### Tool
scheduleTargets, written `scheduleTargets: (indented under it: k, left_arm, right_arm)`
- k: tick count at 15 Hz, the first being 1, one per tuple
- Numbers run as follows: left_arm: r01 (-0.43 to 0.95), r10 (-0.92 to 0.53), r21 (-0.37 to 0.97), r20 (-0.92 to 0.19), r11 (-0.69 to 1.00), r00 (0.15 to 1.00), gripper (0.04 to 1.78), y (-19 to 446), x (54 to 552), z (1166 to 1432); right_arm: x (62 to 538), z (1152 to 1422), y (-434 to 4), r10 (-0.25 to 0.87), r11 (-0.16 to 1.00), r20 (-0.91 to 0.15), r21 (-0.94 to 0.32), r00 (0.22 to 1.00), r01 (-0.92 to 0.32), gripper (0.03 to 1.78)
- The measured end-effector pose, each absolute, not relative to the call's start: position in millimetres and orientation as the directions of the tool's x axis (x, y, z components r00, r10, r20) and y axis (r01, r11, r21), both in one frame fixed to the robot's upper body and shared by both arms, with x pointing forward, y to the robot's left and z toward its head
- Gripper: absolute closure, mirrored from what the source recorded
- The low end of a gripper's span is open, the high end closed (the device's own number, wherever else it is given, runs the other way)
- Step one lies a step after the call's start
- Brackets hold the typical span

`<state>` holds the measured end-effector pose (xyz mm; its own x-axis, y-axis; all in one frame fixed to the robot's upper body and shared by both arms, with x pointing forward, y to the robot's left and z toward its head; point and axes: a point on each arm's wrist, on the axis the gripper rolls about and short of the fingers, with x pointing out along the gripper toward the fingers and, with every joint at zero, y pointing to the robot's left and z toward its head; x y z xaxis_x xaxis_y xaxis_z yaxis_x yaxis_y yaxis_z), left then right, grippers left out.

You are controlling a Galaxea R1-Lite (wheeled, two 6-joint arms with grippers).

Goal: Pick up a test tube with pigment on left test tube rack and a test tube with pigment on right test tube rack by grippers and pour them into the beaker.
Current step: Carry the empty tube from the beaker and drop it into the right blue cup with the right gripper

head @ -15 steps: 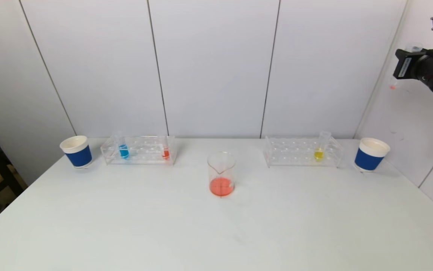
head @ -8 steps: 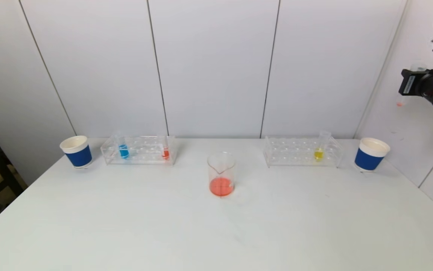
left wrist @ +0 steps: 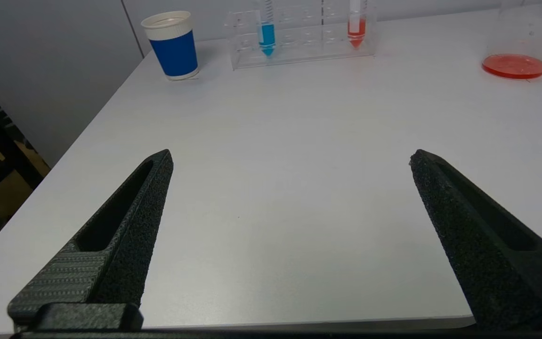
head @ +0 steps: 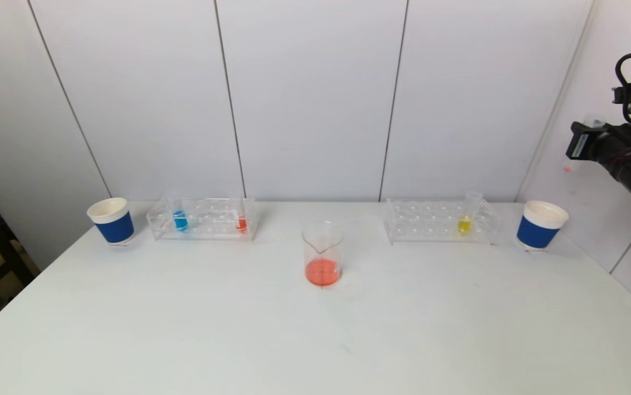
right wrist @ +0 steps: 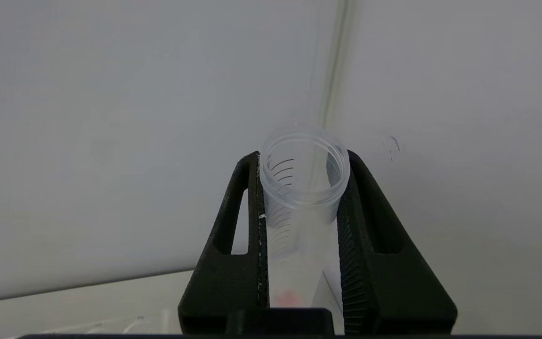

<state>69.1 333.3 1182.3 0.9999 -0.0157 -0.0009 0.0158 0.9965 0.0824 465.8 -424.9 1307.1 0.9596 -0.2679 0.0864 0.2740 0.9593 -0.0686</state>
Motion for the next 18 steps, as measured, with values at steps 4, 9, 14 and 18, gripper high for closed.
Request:
scheduleTargets:
  k: [4, 9, 14, 18]
  left_arm:
    - [0.016, -0.016, 0.082, -0.001, 0.996, 1.0, 0.06, 333.3, 69.1, 1182.3]
    - [0.016, -0.016, 0.082, -0.001, 0.996, 1.0, 0.06, 333.3, 69.1, 1182.3]
    - [0.016, -0.016, 0.083, -0.001, 0.996, 1.0, 0.06, 333.3, 69.1, 1182.3]
    - [0.016, -0.016, 0.083, -0.001, 0.996, 1.0, 0.06, 333.3, 69.1, 1182.3]
  right_arm:
    - [467.7, 1285.9, -425.6, -0.272, 0.959, 0.037, -0.065, 0.962, 0.274, 1.33]
    - [467.7, 1262.2, -425.5, -0.269, 0.96, 0.033, -0.065, 0.962, 0.271, 1.33]
    - [466.2, 1238.7, -425.3, -0.272, 0.961, -0.035, -0.068, 0.962, 0.269, 1.33]
    - [468.1, 1227.7, -425.6, -0.27, 0.961, 0.004, -0.065, 0.963, 0.27, 1.33]
